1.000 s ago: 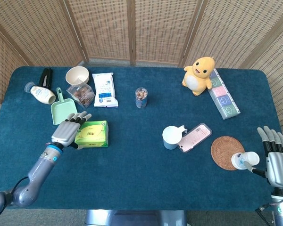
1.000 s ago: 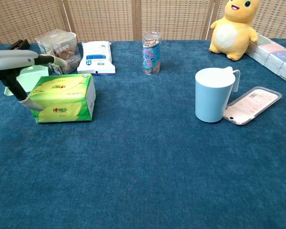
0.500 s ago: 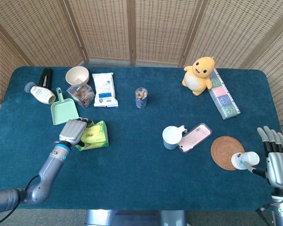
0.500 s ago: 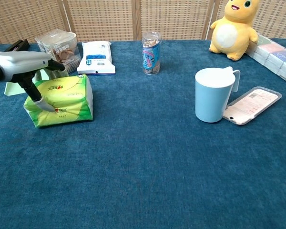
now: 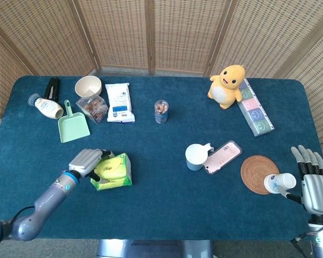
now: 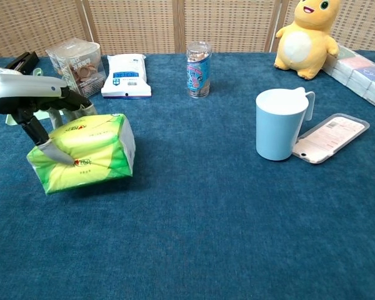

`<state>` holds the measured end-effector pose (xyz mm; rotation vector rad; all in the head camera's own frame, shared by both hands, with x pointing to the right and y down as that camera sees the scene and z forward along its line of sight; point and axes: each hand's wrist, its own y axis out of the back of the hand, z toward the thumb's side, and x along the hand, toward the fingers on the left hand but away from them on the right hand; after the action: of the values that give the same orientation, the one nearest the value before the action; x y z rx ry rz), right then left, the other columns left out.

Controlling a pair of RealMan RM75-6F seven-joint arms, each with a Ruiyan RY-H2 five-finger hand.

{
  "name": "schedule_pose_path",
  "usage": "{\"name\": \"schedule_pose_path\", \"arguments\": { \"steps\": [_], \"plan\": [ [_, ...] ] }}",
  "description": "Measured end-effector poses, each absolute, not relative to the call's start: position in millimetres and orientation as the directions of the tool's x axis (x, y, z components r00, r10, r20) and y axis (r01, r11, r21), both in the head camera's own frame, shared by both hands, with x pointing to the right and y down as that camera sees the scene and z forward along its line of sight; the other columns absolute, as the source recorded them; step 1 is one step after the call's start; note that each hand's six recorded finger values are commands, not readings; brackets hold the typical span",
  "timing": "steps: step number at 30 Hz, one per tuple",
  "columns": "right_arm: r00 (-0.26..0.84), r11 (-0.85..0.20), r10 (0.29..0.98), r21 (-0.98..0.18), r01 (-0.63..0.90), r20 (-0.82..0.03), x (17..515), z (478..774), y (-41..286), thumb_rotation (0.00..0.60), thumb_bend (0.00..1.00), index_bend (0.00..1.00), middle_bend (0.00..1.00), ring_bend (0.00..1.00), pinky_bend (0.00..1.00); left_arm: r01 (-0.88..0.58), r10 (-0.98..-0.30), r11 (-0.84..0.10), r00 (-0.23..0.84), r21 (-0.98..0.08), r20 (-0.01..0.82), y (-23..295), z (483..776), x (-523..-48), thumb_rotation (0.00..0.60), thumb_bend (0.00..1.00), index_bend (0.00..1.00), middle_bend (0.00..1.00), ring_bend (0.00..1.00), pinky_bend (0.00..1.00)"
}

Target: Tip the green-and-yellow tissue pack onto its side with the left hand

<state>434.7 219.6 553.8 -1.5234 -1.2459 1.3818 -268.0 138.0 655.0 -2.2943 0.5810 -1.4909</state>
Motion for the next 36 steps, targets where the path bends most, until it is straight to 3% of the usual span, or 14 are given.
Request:
{"name": "schedule_pose_path", "arguments": {
  "steps": [12,14,17,19,23,31,36],
  "plan": [
    [-0.045,-0.286,0.953,-0.942,0.176,-0.298,434.1,557.9,220.4,0.600,0.00,0.00,0.00,0.00,0.00,-0.187,-0.216,-0.971,0.419,-0.149,0.882,157.0,655.1,-275.1,0.600,0.00,0.42,0.37,0.32,0.48],
    [-0.045,-0.289,0.953,-0.941,0.176,-0.301,434.2,558.3,220.4,0.600,0.00,0.00,0.00,0.00,0.00,-0.173,-0.194,-0.976,0.402,-0.134,0.895,152.9,659.7,-280.6,0.600,0.00,0.38,0.29,0.24,0.42],
    [-0.045,-0.293,0.951,-0.940,0.175,-0.305,434.2,559.4,220.4,0.600,0.00,0.00,0.00,0.00,0.00,-0.166,-0.196,-0.976,0.388,-0.141,0.901,149.3,664.1,-283.2,0.600,0.00,0.21,0.02,0.01,0.09],
    [-0.046,-0.296,0.950,-0.939,0.174,-0.308,434.2,560.1,220.4,0.600,0.00,0.00,0.00,0.00,0.00,-0.164,-0.209,-0.974,0.378,-0.157,0.902,147.5,667.0,-284.1,0.600,0.00,0.16,0.00,0.00,0.00],
    [-0.044,-0.299,0.949,-0.939,0.172,-0.311,433.8,560.7,220.5,0.600,0.00,0.00,0.00,0.00,0.00,-0.173,-0.277,-0.958,0.366,-0.228,0.888,138.2,668.9,-285.3,0.600,0.00,0.14,0.00,0.00,0.00],
    [-0.044,-0.307,0.947,-0.937,0.167,-0.319,433.5,562.6,220.5,0.600,0.00,0.00,0.00,0.00,0.00,-0.209,-0.538,-0.843,0.333,-0.495,0.775,108.2,660.8,-287.1,0.600,0.00,0.12,0.00,0.00,0.00],
    [-0.043,-0.309,0.946,-0.936,0.166,-0.320,433.0,562.6,220.5,0.600,0.00,0.00,0.00,0.00,0.00,-0.198,-0.643,-0.763,0.328,-0.615,0.692,102.6,655.6,-285.0,0.600,0.00,0.12,0.00,0.00,0.00]
  ]
}}
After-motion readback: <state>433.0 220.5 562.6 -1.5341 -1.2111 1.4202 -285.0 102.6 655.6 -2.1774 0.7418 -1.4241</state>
